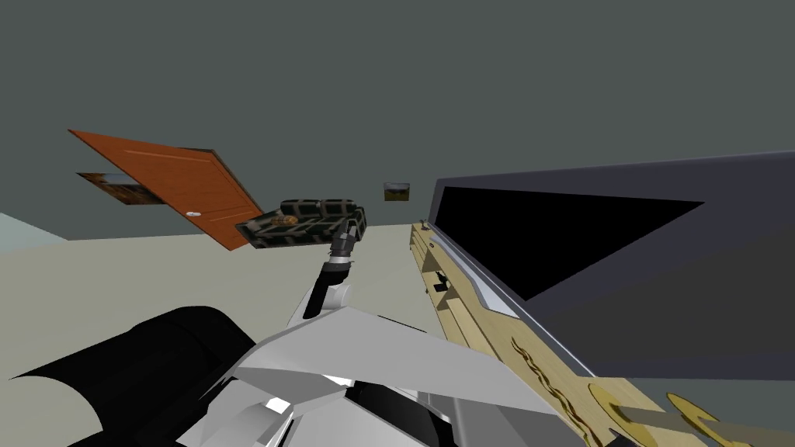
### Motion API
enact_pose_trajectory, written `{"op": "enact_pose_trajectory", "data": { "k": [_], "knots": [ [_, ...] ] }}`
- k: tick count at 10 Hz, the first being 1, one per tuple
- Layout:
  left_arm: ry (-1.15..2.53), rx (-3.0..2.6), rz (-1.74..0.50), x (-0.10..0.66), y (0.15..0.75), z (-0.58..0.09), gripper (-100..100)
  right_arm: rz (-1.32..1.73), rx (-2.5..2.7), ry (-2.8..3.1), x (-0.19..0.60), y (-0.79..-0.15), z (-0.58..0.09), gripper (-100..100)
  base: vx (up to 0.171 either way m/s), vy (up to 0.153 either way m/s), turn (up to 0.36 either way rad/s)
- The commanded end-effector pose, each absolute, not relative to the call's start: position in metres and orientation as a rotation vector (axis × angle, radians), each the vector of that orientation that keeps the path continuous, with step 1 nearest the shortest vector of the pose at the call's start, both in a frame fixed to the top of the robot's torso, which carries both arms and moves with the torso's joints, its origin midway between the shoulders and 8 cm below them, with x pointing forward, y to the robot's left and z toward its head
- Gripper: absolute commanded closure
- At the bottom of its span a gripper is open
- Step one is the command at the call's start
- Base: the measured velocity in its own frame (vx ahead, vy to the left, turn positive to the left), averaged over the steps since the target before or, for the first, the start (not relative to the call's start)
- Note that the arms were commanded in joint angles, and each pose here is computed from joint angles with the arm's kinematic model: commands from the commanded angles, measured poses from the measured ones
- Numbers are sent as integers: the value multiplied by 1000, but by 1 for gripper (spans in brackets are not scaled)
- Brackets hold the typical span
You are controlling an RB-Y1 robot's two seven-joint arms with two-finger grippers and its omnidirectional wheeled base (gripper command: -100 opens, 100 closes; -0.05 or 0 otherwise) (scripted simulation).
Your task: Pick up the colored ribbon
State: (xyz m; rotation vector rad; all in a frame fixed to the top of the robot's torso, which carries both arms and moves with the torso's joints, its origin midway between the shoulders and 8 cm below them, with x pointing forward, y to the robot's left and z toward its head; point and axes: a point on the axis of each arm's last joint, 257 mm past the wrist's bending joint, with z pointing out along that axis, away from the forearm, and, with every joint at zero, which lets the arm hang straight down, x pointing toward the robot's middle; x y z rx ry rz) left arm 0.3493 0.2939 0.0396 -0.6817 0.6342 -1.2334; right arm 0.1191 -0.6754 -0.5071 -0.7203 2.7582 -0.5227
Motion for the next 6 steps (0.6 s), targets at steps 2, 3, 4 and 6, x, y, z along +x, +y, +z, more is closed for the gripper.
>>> {"op": "enact_pose_trajectory", "data": {
  "k": [2, 3, 4, 6],
  "knots": [
    [634, -682, -1234, 349, 294, 40, 0, -531, -693, 2770, 104, -675, -511, -100, -44, -25, 223],
    [634, -682, -1233, 349, 294, 40, 0, -527, -651, 2768, 106, -675, -510, -100, -23, -10, -8],
    [634, -682, -1233, 349, 294, 40, 0, -525, -634, 2767, 107, -675, -510, -100, -7, 2, -32],
    [634, -682, -1234, 349, 294, 40, 0, -536, -619, 2783, 90, -674, -513, -100, -53, -16, 257]
  ]
}}
